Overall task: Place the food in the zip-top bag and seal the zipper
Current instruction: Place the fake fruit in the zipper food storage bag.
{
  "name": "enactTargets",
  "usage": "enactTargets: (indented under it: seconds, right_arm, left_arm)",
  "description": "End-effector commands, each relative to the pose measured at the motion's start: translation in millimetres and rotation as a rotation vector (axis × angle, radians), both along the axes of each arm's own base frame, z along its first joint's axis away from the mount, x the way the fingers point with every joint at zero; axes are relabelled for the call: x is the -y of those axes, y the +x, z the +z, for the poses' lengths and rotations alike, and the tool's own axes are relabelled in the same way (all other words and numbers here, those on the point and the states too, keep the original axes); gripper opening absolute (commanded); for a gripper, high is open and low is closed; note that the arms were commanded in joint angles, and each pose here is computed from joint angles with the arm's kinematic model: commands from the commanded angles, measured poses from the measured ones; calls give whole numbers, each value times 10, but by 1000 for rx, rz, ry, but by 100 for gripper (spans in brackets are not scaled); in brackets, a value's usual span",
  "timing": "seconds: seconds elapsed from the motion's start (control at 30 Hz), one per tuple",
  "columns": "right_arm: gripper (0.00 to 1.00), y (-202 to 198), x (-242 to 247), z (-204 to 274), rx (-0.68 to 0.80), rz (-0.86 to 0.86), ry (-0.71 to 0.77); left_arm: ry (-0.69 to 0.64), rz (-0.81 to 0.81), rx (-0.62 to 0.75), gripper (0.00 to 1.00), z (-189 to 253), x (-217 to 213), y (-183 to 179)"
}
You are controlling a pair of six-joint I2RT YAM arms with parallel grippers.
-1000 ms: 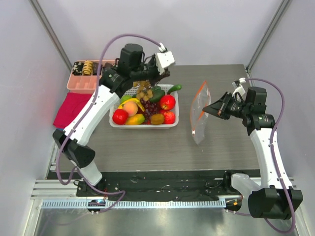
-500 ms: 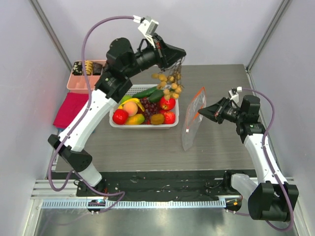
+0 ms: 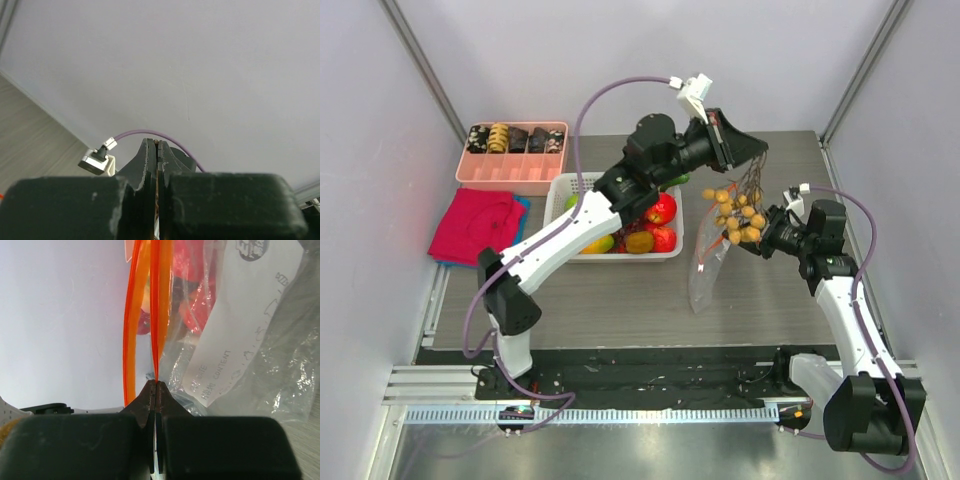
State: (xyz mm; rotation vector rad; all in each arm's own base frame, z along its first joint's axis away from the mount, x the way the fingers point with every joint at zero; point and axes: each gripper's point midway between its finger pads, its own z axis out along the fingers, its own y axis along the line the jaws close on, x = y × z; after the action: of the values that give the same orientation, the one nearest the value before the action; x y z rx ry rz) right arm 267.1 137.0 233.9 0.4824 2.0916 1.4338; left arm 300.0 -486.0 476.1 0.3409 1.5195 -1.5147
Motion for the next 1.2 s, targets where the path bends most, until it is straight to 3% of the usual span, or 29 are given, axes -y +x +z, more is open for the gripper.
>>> enactTargets:
  seconds: [0.0,0.33,0.57,0.8,1.0,1.17]
  right_arm:
    - [1,-93,8,-19,30,6,-33]
    - [1,-195,2,-31,26,10,-36]
    - [1,-246,15,-32,24,10,-47]
    - [1,-284,32,-35,31,23,-79]
    - [1,-307,44,-18,51,35,-108]
    - [1,-321,43,54,78,45,-120]
  left_arm:
    - [-98,26,-55,0,89,63,25]
    - [-4,87,-219,0,-741,150,295]
    - [80,178,-284,0,-1215,-69,566]
    - [169,312,-252,0,-1352,-518,853]
    - [257,359,-176,0,-1360,-680,867]
    - [400,448,62,0,-1232,-729,800]
